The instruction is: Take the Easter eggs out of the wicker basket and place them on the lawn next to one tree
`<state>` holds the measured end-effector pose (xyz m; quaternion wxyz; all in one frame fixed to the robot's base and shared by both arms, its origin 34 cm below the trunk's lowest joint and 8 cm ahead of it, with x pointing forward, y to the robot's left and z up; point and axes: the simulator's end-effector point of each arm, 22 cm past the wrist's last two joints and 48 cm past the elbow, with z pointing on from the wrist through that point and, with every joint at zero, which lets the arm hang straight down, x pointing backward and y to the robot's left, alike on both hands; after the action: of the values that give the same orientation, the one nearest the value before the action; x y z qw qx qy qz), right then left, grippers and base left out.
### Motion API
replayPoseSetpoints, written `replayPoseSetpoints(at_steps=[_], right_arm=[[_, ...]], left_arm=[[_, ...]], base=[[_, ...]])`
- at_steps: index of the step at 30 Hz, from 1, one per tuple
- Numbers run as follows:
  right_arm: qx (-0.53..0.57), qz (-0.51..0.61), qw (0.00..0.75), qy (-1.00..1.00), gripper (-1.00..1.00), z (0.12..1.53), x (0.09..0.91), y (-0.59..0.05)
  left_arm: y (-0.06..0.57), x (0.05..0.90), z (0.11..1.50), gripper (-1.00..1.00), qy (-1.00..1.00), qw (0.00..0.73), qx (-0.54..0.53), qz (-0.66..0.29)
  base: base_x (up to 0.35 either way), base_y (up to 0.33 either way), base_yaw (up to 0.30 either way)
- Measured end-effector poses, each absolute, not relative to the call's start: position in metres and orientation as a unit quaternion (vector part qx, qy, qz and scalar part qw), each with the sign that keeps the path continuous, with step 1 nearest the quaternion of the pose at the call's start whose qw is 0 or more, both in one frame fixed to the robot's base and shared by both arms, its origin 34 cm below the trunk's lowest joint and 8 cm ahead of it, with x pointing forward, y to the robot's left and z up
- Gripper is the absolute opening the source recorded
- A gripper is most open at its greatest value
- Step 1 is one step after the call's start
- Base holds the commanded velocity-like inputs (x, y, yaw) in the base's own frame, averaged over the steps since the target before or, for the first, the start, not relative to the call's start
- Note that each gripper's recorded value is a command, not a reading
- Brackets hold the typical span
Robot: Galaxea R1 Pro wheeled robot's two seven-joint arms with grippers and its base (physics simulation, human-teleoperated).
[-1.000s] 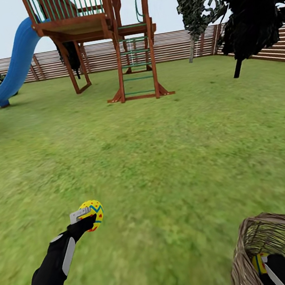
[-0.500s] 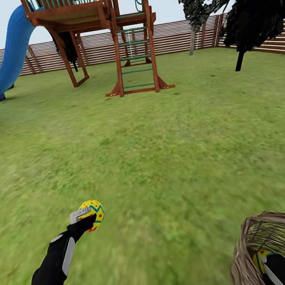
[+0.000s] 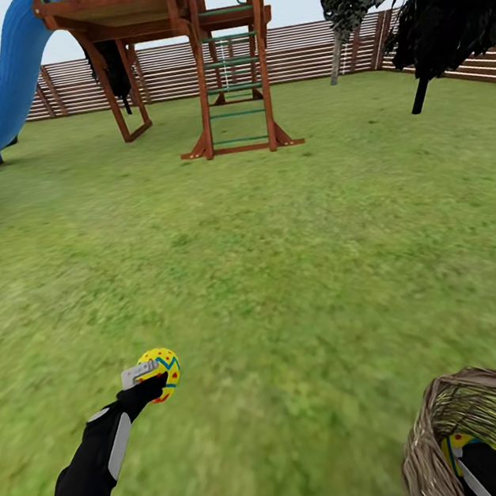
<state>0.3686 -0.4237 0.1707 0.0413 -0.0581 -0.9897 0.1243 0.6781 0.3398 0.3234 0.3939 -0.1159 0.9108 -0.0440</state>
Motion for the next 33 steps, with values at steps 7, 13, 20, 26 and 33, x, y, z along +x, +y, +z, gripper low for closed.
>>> replayPoseSetpoints(at_steps=[7,13,20,26,33], right_arm=[[-0.058,0.125,0.055,-0.989,1.00,0.162,0.359,-0.424],[-0.057,0.126,0.067,-0.988,1.00,0.155,0.351,-0.426],[-0.034,0.149,0.084,-0.985,1.00,0.150,0.342,-0.435],[-0.035,0.150,0.065,-0.986,-1.00,0.148,0.349,-0.435],[-0.034,0.151,0.063,-0.986,-1.00,0.148,0.350,-0.435]], left_arm=[[0.340,0.673,0.306,-1.00,0.916,0.381,-0.117,-0.042],[0.340,0.668,0.291,-1.00,0.921,0.370,-0.117,-0.041],[0.339,0.661,0.273,-1.00,0.926,0.356,-0.118,-0.040],[0.338,0.661,0.273,-1.00,0.926,0.356,-0.118,-0.040],[0.338,0.661,0.273,-1.00,0.926,0.356,-0.118,-0.041]], base=[[0.000,0.000,0.000],[0.000,0.000,0.000],[0.000,0.000,0.000],[0.000,0.000,0.000],[0.000,0.000,0.000]])
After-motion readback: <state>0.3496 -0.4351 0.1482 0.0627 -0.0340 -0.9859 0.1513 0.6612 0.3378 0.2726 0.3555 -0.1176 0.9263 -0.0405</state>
